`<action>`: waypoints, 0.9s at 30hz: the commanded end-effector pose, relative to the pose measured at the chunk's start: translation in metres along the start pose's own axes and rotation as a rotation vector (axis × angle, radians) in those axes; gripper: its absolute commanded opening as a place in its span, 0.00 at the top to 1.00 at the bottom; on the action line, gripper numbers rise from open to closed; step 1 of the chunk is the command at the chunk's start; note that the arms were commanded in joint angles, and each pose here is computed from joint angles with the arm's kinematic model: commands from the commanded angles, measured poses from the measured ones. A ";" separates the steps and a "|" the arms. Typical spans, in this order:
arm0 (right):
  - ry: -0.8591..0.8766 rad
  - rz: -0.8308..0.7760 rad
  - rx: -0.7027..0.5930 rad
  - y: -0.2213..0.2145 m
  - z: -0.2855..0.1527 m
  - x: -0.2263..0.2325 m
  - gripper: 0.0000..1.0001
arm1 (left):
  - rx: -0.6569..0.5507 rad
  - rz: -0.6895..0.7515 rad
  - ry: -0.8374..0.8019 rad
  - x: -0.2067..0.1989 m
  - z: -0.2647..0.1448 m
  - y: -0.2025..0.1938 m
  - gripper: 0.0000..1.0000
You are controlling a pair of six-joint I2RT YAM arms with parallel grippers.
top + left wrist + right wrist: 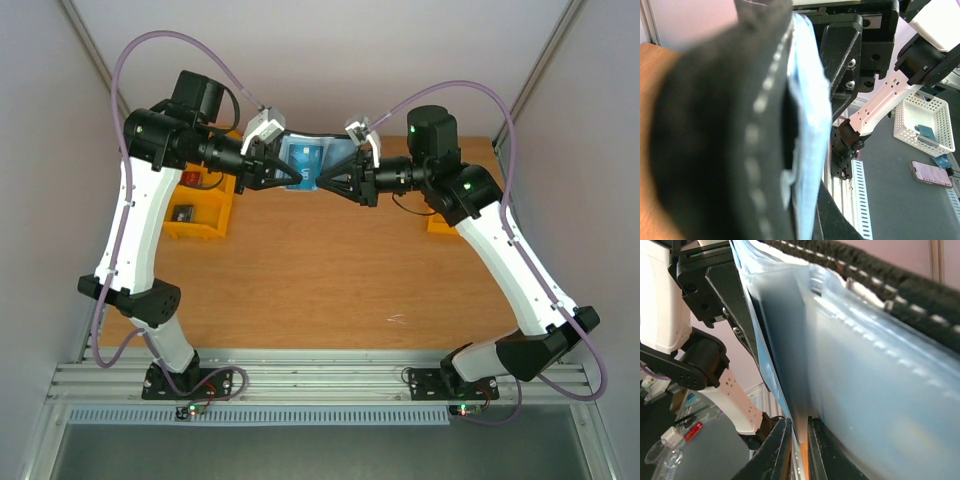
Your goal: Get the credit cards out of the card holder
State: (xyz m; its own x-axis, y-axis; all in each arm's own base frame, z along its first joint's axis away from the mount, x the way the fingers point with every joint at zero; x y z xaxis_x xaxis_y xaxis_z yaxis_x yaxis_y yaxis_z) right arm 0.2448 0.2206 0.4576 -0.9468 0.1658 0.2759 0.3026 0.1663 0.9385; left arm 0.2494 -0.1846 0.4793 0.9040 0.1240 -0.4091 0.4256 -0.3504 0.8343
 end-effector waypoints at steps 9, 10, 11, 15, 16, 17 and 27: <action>0.048 -0.064 -0.065 0.018 0.010 0.006 0.88 | -0.026 0.051 -0.088 -0.022 -0.002 0.003 1.00; 0.061 -0.067 -0.071 0.019 0.010 0.007 0.89 | -0.026 0.050 -0.086 -0.022 -0.002 0.003 1.00; 0.072 -0.072 -0.075 0.020 0.010 0.009 0.92 | -0.027 0.052 -0.085 -0.022 -0.002 0.003 1.00; 0.090 -0.085 -0.077 0.019 0.006 0.014 0.99 | -0.023 0.049 -0.080 -0.022 -0.002 0.003 1.00; 0.089 -0.088 -0.077 0.018 0.005 0.015 0.99 | -0.020 0.049 -0.076 -0.022 -0.002 0.002 1.00; 0.086 -0.091 -0.077 0.017 0.003 0.016 0.99 | -0.017 0.053 -0.067 -0.021 -0.002 0.002 0.97; 0.033 -0.093 -0.032 0.008 -0.013 0.017 0.99 | -0.023 0.068 -0.029 -0.022 -0.012 0.002 0.76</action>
State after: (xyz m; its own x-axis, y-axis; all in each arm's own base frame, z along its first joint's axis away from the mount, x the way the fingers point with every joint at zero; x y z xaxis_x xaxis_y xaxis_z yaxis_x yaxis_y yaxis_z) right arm 0.2380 0.2248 0.4622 -0.9610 0.1006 0.2577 0.2709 0.1539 0.9502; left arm 0.2441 -0.1852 0.4800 0.9130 0.0970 -0.3962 0.4034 -0.3593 0.8416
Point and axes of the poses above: each gripper's point midway between its finger pads, its own z axis out along the fingers, its own x axis along the line the jaws close on, y = z × x, the point moved 8 cm from there along -z, back along the fingers, and after that the axes turned 8 degrees about -z, right-handed, at the moved point
